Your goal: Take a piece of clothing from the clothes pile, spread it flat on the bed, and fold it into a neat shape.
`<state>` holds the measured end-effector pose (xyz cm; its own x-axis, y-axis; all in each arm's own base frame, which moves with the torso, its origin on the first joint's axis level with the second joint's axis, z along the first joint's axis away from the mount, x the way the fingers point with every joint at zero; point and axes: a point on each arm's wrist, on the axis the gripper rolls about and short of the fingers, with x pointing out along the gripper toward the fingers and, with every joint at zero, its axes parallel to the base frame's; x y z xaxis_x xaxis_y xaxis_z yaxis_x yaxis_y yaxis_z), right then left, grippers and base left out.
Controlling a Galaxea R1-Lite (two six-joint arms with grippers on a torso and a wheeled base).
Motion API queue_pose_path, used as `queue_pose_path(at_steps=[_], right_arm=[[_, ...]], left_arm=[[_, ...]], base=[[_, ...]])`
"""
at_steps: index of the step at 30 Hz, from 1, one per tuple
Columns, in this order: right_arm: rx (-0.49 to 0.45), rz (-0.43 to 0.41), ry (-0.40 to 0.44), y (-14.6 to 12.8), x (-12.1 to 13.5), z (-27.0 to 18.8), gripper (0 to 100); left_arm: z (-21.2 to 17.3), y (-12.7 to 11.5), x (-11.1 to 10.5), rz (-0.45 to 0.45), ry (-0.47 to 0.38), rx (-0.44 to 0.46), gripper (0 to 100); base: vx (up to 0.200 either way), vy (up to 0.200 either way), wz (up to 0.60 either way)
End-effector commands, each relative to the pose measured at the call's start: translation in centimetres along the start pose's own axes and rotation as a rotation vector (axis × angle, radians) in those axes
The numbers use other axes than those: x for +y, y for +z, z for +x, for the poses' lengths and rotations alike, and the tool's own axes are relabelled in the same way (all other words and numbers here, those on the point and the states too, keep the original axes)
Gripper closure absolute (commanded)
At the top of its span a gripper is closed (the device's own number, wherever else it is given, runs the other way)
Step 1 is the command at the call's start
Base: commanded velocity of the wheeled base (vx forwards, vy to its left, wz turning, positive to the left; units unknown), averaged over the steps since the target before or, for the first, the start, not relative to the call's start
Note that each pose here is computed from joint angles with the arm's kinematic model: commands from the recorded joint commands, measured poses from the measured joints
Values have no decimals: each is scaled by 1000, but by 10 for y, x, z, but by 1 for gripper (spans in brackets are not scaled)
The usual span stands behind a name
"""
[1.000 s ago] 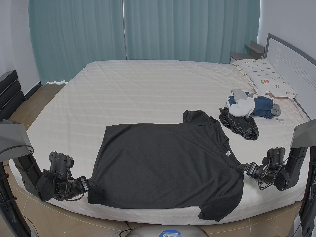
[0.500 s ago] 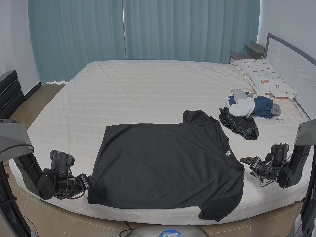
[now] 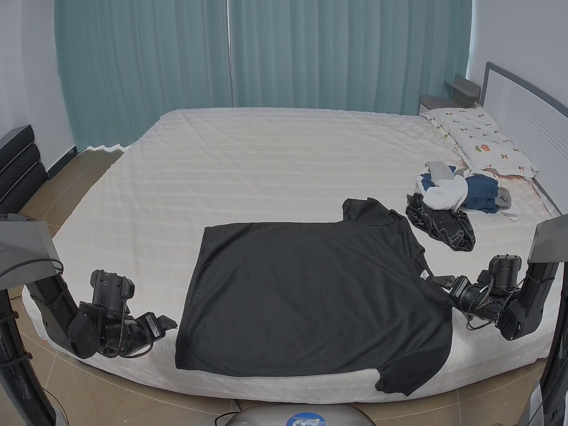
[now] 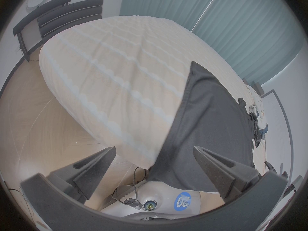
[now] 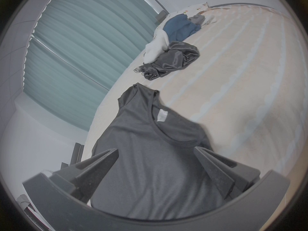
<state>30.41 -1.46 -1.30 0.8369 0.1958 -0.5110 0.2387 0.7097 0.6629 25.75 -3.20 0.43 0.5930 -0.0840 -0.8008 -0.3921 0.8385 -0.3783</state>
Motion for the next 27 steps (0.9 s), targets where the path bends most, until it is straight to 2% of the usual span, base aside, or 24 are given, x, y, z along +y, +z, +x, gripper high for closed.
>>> queue_pose_path(at_steps=[1, 5, 11, 14, 16, 17, 18, 23, 27], right_arm=[[-13, -2, 5, 0, 1, -1, 0], [-51, -24, 39, 5, 7, 2, 0], [-84, -67, 104, 25, 32, 26, 0], [-70, -69, 95, 41, 43, 43, 0], [-70, -69, 95, 41, 43, 43, 0], [-35, -71, 70, 58, 55, 65, 0], [-33, -76, 70, 61, 58, 72, 0], [-49, -149, 79, 76, 68, 107, 0], [-63, -204, 36, 88, 68, 138, 0]], left_arm=[[4, -2, 1, -3, 10, 11, 0], [3, -2, 0, -1, 5, 9, 0], [4, -5, -4, 0, -4, 19, 0], [5, -5, -4, -11, -8, 26, 0], [5, -5, -4, -11, -8, 26, 0], [7, -5, -5, -20, -8, 26, 0], [7, -5, -5, -24, -7, 27, 0], [10, -7, -3, -34, 5, 41, 0], [13, -9, -1, -35, 14, 50, 0]], base=[[0, 0, 0], [0, 0, 0], [200, 0, 0], [200, 0, 0], [0, 0, 0], [0, 0, 0], [0, 0, 0], [0, 0, 0], [0, 0, 0]])
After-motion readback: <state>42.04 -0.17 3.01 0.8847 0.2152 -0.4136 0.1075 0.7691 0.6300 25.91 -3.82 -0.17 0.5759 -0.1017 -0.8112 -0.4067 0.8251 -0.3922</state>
